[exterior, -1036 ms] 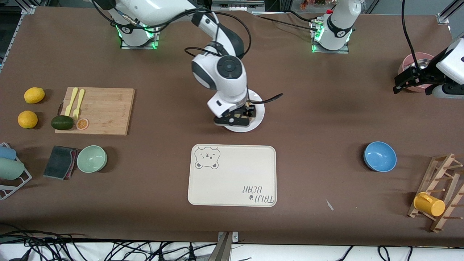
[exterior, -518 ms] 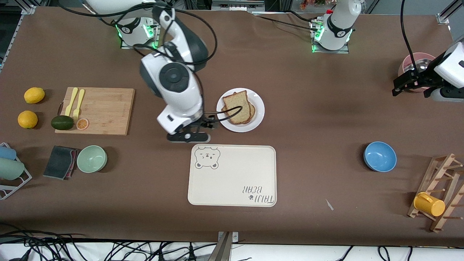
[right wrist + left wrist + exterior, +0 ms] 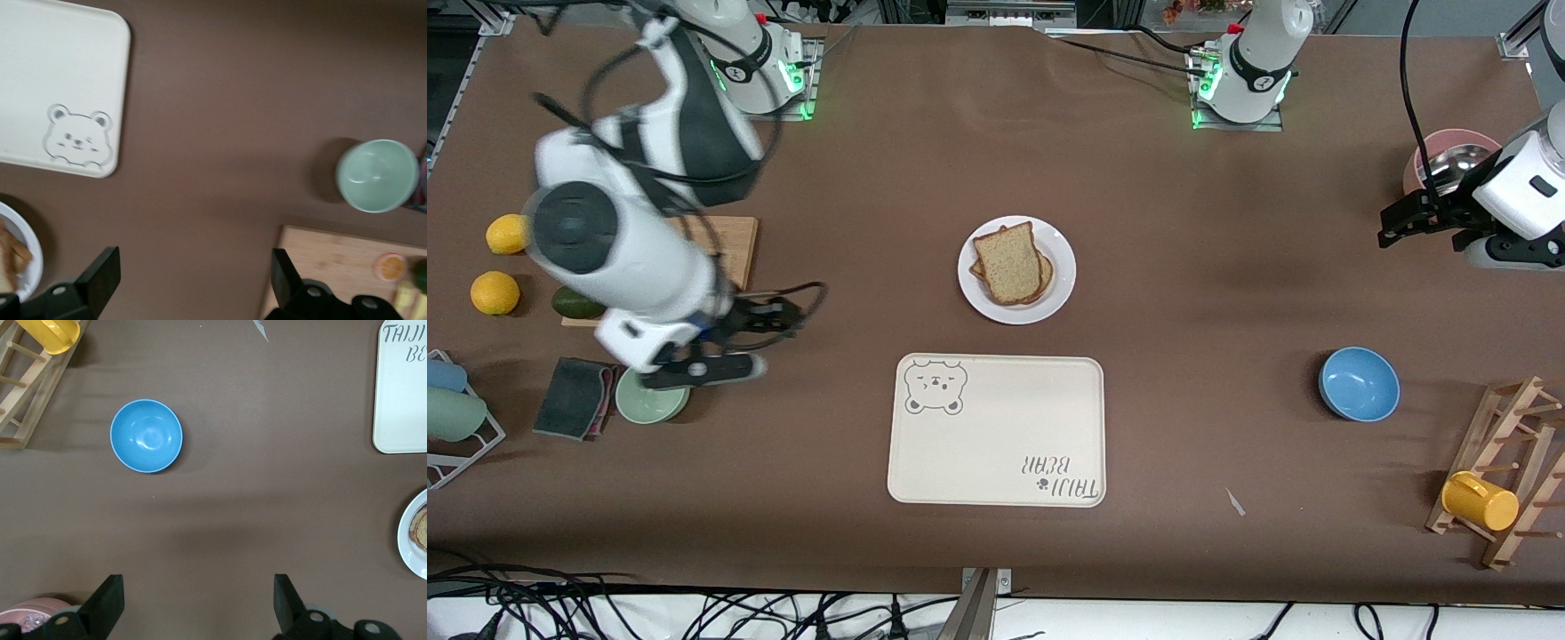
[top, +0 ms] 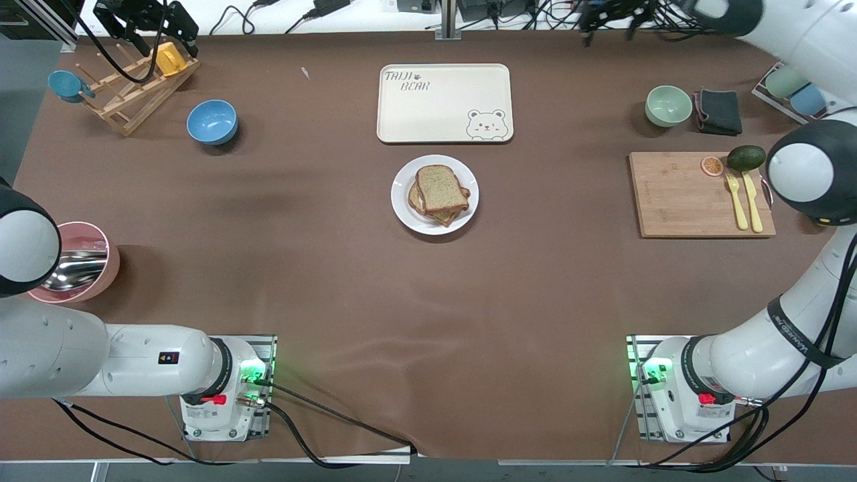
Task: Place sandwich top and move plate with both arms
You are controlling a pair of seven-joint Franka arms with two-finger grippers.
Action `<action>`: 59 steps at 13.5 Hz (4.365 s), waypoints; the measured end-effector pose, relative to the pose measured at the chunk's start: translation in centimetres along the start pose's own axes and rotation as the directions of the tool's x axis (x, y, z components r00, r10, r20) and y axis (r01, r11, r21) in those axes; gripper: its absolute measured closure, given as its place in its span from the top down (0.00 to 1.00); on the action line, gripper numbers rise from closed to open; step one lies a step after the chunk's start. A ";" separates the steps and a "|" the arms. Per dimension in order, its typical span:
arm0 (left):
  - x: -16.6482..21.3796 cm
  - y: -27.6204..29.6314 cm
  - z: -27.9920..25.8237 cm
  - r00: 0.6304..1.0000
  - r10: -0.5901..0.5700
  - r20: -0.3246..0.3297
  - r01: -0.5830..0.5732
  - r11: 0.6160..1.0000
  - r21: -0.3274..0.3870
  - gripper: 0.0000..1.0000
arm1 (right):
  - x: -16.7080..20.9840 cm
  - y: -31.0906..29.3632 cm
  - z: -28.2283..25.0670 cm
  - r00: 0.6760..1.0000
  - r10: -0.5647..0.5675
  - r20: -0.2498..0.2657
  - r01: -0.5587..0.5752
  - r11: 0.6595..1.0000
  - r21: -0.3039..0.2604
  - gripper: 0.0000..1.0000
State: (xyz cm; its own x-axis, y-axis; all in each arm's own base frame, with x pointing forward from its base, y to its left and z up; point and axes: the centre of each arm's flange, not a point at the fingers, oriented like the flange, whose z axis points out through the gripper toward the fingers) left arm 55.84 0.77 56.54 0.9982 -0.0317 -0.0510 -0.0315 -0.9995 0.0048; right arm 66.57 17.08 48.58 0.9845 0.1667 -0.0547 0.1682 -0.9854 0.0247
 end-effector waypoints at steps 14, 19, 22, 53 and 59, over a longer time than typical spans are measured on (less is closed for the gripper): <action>-0.5 -0.4 7.8 0.997 -0.066 0.026 0.069 0.988 -0.138 0.91 | -14.6 21.9 -7.7 0.987 0.160 -0.007 -0.159 0.984 0.082 1.00; -1.8 -0.8 13.8 0.989 -0.144 0.042 0.150 0.958 -0.244 1.00 | -15.3 21.7 -7.2 0.988 0.154 0.015 -0.155 0.986 0.068 1.00; -3.3 -0.7 18.2 0.989 -0.148 0.032 0.149 0.919 -0.365 1.00 | -15.6 21.6 -7.6 0.988 0.153 0.008 -0.154 0.986 0.066 1.00; -3.5 7.8 33.7 0.999 -0.045 -0.003 0.023 0.571 -0.820 1.00 | -15.5 21.0 -7.8 0.990 0.142 0.005 -0.142 0.988 0.064 1.00; -4.0 12.5 35.3 0.999 0.048 0.023 -0.007 0.543 -0.839 1.00 | -15.5 21.1 -7.8 0.990 0.143 0.005 -0.143 0.988 0.064 1.00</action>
State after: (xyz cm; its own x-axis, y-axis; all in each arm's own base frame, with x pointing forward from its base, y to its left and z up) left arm 49.68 -11.72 21.56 0.9940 -0.0801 -0.0738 0.0190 -0.5403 0.8413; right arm 55.25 -6.05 57.74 0.9982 0.0234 -0.0556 0.0217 -0.9993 -0.0312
